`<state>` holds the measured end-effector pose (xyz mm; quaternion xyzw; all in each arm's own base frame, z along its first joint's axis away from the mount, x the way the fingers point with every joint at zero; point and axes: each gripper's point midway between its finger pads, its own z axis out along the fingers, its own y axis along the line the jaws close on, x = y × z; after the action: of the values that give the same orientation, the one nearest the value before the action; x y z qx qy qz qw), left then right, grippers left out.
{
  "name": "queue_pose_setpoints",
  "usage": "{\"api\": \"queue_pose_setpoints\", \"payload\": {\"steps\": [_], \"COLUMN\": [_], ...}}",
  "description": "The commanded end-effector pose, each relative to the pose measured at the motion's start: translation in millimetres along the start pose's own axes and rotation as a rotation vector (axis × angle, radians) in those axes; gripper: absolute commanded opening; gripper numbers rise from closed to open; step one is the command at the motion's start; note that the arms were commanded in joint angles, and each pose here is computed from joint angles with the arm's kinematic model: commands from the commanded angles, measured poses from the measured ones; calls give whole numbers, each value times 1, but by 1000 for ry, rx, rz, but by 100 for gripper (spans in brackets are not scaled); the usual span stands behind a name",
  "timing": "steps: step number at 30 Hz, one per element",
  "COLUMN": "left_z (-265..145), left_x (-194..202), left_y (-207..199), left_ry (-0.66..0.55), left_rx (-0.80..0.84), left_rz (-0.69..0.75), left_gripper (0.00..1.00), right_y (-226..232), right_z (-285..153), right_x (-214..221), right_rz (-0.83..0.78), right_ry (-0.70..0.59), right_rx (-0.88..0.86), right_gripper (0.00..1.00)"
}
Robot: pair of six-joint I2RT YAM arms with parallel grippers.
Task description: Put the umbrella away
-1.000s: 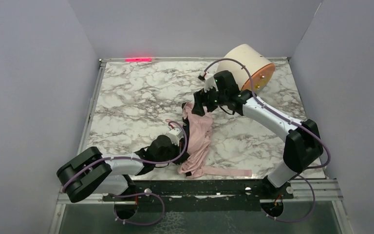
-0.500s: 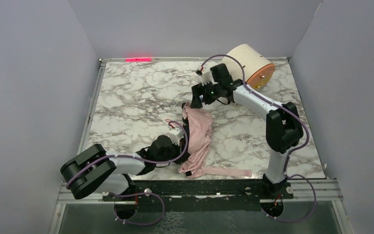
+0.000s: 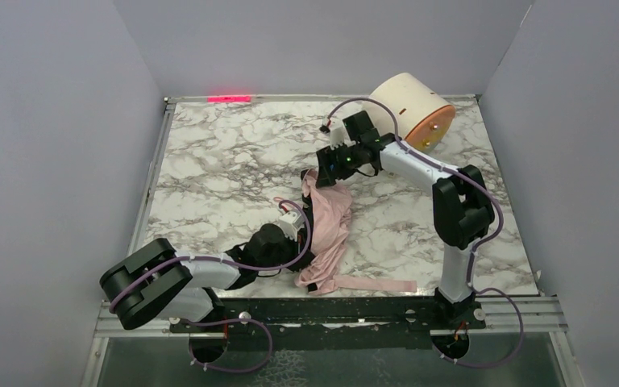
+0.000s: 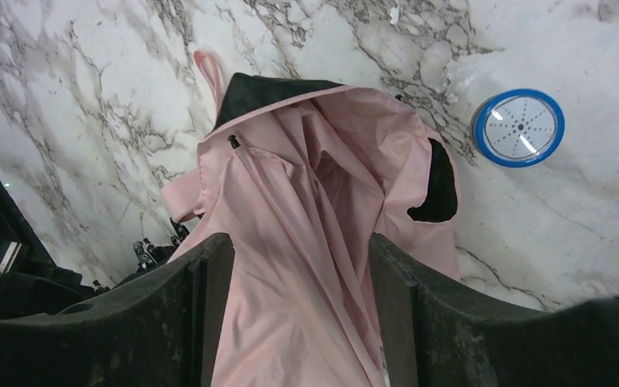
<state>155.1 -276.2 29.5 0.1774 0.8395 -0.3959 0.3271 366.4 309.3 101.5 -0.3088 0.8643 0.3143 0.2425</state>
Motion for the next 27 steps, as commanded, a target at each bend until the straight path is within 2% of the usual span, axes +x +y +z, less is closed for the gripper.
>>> {"api": "queue_pose_setpoints", "payload": {"steps": [1,8,11,14,17,22,27], "left_z": [-2,-3,-3,-3,-3,-2,-1], "left_x": [3,2,0,-2,-5,-9,-10], "left_y": [-6,-7,-9,-10,-12,-15,-16], "left_ry": [10,0,-4,-10,-17,-24,-20], "left_rx": [35,35,40,43,48,55,59], "left_rz": [12,10,9,4,3,5,7], "left_gripper": [0,0,0,0,0,0,0], "right_y": [0,1,4,8,18,35,45], "right_z": [11,14,9,-1,-10,-19,-37], "right_x": [25,31,30,28,30,39,28], "right_rz": [4,3,-20,-70,-134,-256,-342], "right_ry": [72,80,59,15,-26,-79,-192], "right_rx": [-34,-49,-53,-54,-82,-88,-58], "right_gripper": [62,40,28,20,2,0,0]}}
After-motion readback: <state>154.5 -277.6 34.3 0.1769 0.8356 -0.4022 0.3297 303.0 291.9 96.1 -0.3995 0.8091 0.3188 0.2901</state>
